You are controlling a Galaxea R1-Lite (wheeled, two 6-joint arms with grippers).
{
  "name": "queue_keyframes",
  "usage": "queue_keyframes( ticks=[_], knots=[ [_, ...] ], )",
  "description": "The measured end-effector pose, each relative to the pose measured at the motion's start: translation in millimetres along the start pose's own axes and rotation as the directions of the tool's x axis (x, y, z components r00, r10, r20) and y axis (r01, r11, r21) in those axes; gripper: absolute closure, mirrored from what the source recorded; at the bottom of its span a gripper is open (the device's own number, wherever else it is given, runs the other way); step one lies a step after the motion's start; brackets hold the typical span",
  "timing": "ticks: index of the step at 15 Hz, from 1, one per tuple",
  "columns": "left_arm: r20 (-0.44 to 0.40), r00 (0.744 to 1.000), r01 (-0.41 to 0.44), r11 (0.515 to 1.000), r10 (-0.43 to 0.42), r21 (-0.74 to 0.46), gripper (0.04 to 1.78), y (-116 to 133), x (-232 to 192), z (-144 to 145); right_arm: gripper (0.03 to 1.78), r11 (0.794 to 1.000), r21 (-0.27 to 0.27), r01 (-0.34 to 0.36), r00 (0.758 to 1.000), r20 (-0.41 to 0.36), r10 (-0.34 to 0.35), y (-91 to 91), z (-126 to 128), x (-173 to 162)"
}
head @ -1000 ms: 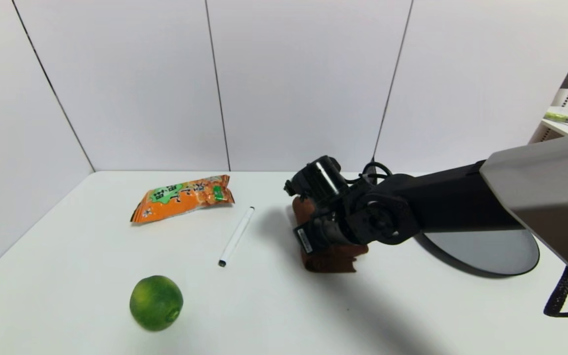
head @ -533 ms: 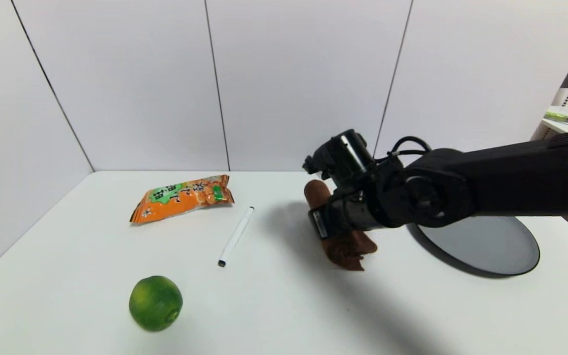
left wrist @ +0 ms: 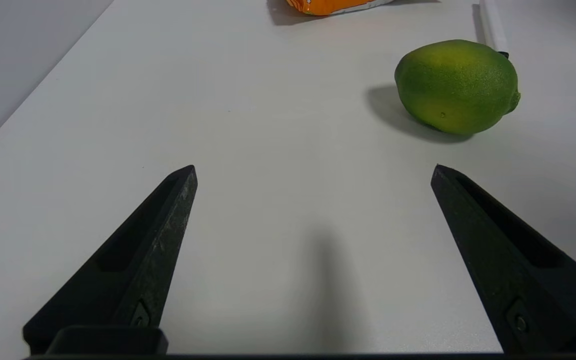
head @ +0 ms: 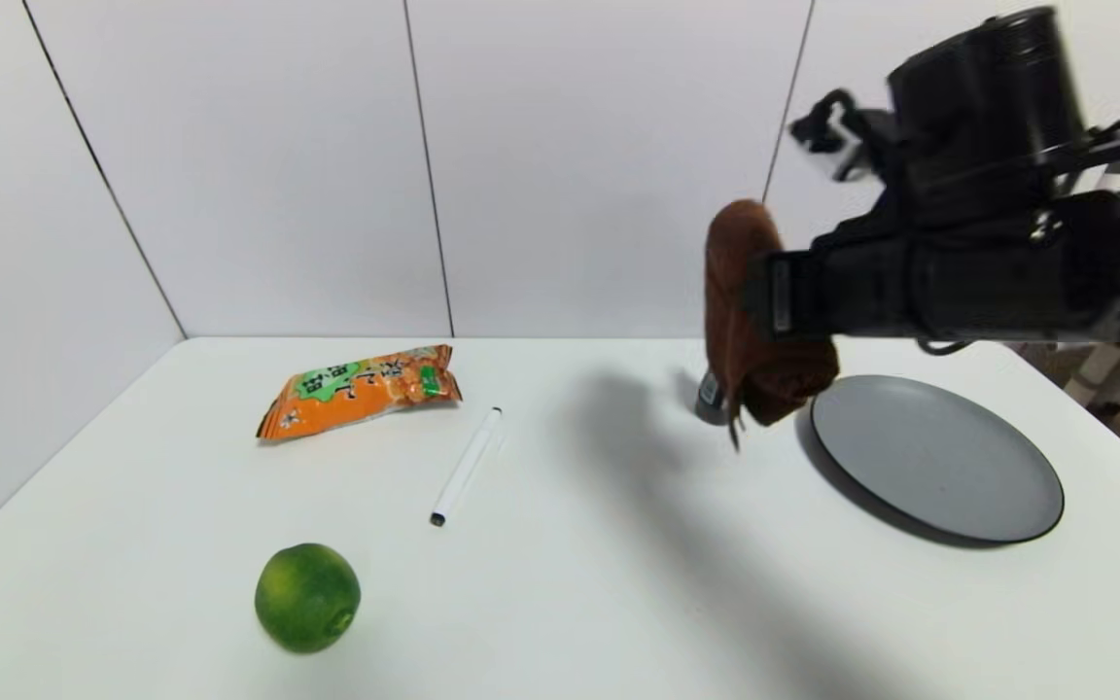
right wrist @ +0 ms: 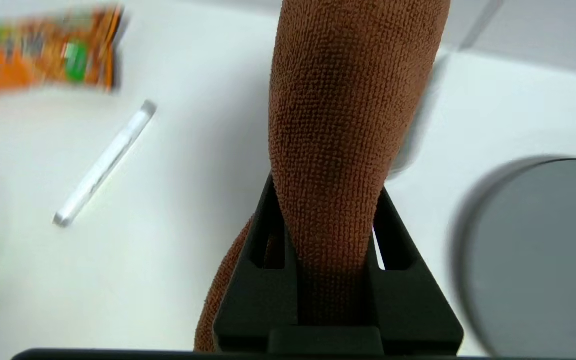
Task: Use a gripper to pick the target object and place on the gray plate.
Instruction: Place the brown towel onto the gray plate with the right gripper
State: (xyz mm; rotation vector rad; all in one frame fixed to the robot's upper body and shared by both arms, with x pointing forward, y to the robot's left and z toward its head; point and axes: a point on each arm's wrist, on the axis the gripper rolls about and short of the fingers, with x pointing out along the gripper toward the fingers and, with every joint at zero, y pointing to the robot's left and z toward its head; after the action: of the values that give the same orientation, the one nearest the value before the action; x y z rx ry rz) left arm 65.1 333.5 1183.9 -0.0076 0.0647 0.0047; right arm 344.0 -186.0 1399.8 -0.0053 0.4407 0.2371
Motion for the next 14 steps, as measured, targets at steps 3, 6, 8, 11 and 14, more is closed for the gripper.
queue_keyframes(
  ticks=[3,6,8,11,14],
  knots=[
    [0.0,1.0,0.0,1.0,0.0,0.0,0.13,0.0,0.0,0.0,1.48,0.994,0.0,0.109,0.992,0.066,-0.109,-47.0,15.3,-18.7],
    [0.0,1.0,0.0,1.0,0.0,0.0,0.13,0.0,0.0,0.0,1.48,0.977,-0.004,0.215,0.975,0.062,-0.214,-96.4,15.1,-26.6],
    [0.0,1.0,0.0,1.0,0.0,0.0,0.13,0.0,0.0,0.1,1.48,0.966,-0.034,0.255,0.967,0.032,-0.254,-124.1,9.1,-26.3],
    [0.0,1.0,0.0,1.0,0.0,0.0,0.13,0.0,0.0,0.1,1.48,0.953,-0.101,0.286,0.956,-0.032,-0.291,-153.1,-3.7,-15.1],
    [0.0,1.0,0.0,1.0,0.0,0.0,0.13,0.0,0.0,0.0,1.48,0.948,-0.135,0.289,0.945,-0.118,-0.304,-165.3,-19.4,7.5]
  ],
)
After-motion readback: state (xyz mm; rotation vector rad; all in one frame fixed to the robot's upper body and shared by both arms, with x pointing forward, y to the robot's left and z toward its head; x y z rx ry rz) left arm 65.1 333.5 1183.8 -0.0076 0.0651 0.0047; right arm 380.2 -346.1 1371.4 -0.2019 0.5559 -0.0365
